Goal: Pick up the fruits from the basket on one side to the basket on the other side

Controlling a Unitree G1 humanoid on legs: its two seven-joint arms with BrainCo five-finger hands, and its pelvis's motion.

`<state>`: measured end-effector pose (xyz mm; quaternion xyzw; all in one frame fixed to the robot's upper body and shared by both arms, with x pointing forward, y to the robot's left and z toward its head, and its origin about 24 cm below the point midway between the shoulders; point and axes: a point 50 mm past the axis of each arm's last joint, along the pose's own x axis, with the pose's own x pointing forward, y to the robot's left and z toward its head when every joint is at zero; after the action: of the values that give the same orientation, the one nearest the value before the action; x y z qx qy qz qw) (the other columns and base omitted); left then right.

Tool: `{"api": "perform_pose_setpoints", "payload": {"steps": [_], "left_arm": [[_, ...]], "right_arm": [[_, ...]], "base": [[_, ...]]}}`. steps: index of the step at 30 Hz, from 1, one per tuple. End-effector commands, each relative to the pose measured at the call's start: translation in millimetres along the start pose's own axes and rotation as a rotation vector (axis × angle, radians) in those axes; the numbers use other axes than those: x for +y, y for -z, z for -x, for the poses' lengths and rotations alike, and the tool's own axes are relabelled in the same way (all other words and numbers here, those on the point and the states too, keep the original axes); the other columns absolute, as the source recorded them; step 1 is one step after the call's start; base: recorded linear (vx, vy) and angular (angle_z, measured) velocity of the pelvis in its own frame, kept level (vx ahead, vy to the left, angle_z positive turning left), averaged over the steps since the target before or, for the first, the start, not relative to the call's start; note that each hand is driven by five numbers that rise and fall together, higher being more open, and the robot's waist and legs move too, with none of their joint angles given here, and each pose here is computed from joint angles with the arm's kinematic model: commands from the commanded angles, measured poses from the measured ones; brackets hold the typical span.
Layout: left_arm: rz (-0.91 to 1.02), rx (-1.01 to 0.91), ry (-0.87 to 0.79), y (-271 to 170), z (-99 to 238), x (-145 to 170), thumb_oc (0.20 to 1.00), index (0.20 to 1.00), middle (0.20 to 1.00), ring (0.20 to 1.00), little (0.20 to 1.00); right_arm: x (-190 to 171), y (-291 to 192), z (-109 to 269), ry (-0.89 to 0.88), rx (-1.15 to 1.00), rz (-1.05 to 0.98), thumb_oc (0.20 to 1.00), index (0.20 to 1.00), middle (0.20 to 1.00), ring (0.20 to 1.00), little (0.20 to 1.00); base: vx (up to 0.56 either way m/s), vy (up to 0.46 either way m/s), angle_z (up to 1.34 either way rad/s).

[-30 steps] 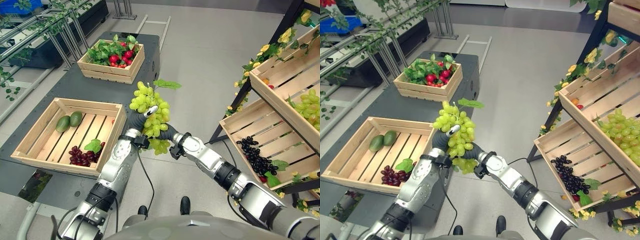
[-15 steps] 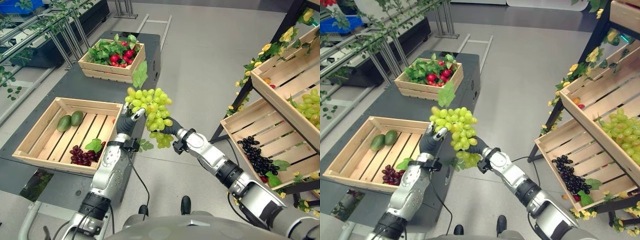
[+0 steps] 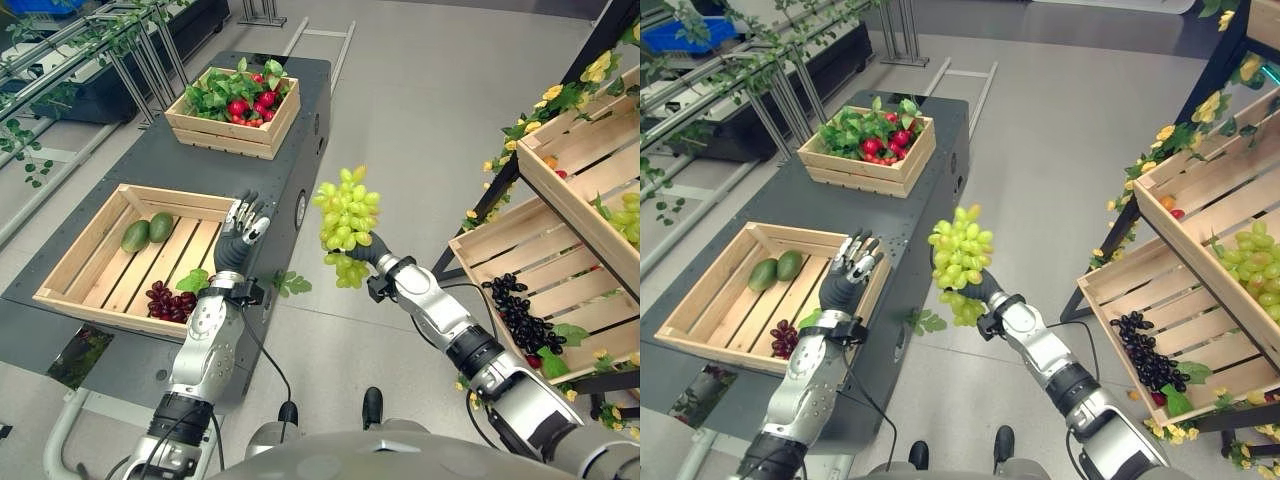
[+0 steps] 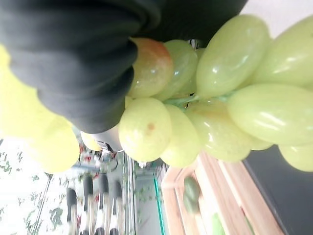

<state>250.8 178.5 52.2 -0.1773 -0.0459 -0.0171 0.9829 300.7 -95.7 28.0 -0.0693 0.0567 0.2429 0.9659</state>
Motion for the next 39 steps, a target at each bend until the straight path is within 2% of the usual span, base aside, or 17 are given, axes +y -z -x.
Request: {"api": "perform_pose_setpoints", "payload": {"steps": [1,15,22,30,32,34,39], "left_arm": [[0.001,-0.129,0.029,-23.4,0.8,0.4,1.000,1.000,1.000,1.000,1.000],[-0.017,-0.081,-0.104,-11.3,16.6,32.0,1.000,1.000,1.000,1.000,1.000],[-0.084,0.062,-0.233,18.3,34.4,58.9,1.000,1.000,1.000,1.000,1.000],[-0.214,0.387,-0.387,75.4,73.6,95.2,1.000,1.000,1.000,1.000,1.000],[-0.219,0.509,-0.451,95.7,91.5,105.7,1.000,1.000,1.000,1.000,1.000],[-0.305,0.632,-0.481,110.8,106.8,115.2,1.000,1.000,1.000,1.000,1.000],[-0.349,0.883,-0.546,140.9,148.3,123.1,1.000,1.000,1.000,1.000,1.000]], "right_arm": [[-14.9,-37.8,-5.5,0.066,-0.203,-0.007,0.200,0.200,0.200,0.200,0.200],[-74.1,-15.1,40.0,0.347,-0.166,0.002,0.200,0.200,0.200,0.200,0.200],[-98.6,-0.9,70.7,0.495,-0.137,-0.003,0.200,0.200,0.200,0.200,0.200],[-113.4,16.1,94.1,0.596,-0.078,-0.013,0.200,0.200,0.200,0.200,0.200],[-114.4,19.0,97.6,0.611,-0.077,-0.035,0.200,0.200,0.200,0.200,0.200],[-114.4,20.0,100.8,0.619,-0.083,-0.046,0.200,0.200,0.200,0.200,0.200],[-117.3,19.2,108.4,0.635,-0.088,-0.036,0.200,0.200,0.200,0.200,0.200]], "base": [[0.00,0.000,0.00],[0.00,0.000,0.00],[0.00,0.001,-0.03],[0.00,0.000,-0.01],[0.00,0.036,-0.03],[0.00,0.037,-0.05],[0.00,0.052,-0.07]]}}
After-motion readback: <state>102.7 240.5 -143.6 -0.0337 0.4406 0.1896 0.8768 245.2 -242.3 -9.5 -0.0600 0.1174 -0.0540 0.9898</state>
